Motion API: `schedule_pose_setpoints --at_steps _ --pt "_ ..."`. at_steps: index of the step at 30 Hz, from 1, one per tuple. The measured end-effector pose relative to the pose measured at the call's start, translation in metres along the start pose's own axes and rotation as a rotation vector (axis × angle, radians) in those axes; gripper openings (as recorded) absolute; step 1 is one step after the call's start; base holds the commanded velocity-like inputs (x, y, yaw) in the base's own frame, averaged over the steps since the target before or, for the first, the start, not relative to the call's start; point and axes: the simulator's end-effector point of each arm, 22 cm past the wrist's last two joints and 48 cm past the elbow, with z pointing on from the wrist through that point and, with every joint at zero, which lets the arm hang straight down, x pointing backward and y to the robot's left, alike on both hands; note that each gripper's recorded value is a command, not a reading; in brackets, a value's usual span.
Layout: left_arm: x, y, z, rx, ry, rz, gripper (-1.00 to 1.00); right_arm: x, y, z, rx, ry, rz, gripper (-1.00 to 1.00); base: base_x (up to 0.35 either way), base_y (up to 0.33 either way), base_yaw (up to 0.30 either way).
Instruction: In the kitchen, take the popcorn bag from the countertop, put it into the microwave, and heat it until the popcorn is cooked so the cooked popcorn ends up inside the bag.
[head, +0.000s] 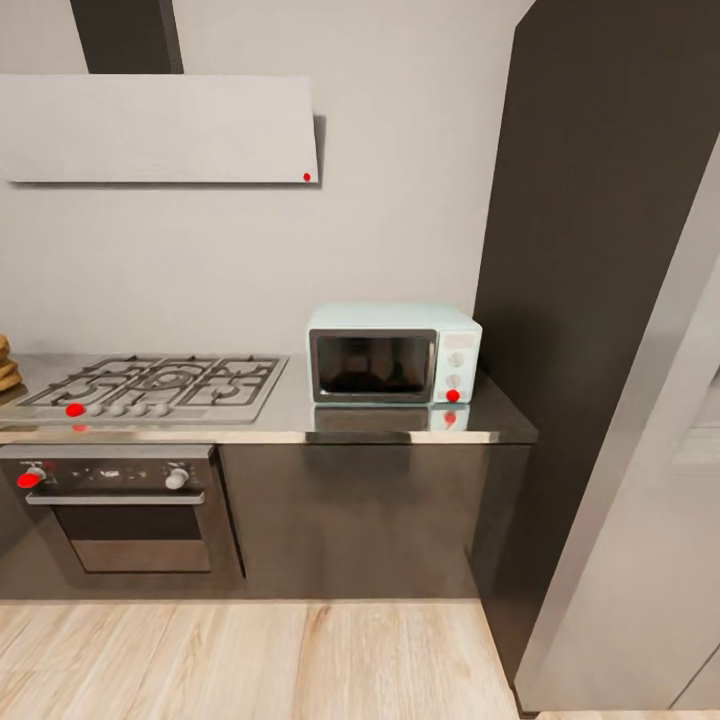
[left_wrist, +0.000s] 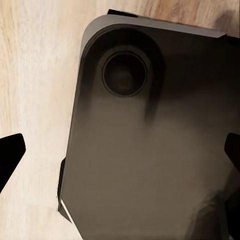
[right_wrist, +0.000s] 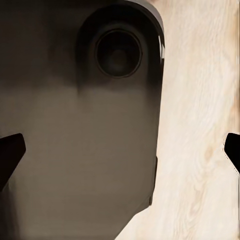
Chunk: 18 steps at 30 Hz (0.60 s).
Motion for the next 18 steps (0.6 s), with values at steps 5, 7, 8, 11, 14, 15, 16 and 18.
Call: schedule_pose_setpoints --at_steps 5,7,8,11,14,15,16,18 --pt "-0.0002 0.0 0.0001 0.0 0.0 0.0 1.0 -0.0001 -0.0005 0.0001 0.001 0.0 0.0 1.0 0.061 -0.025 0.0" --pt "-0.0002 0.0001 0.0001 0.0 0.0 0.0 1.0 0.0 -0.0005 0.0001 0.001 0.0 0.0 1.0 0.005 -0.002 0.0" --pt "-0.0004 -0.0002 0.0001 0.0 0.0 0.0 1.0 0.0 -0.0009 0.0001 0.002 0.001 0.001 1.0 0.003 -0.001 0.0" --pt "-0.0002 -0.0004 0.0001 0.0 0.0 0.0 1.0 0.0 -0.0009 0.0001 0.001 0.001 0.0 1.0 0.001 0.0 0.0" --pt "-0.0004 -0.0008 0.0001 0.001 0.0 0.001 1.0 -0.0001 0.0016 0.0001 -0.002 0.0 -0.001 1.0 0.0 0.0 0.0" --pt "-0.0002 -0.0008 0.0001 0.001 0.001 0.002 1.0 -0.0001 0.0017 0.0001 -0.002 0.0 -0.001 1.0 0.0 0.0 0.0" --pt "-0.0003 -0.0009 0.0001 0.001 0.0 0.002 1.0 -0.0001 0.0018 0.0001 -0.002 0.0 0.0 1.0 0.0 0.0 0.0" --pt "-0.0003 -0.0009 0.0001 0.001 0.0 0.003 1.0 -0.0007 0.002 0.0001 -0.002 0.0 0.0 1.0 0.0 0.0 0.0"
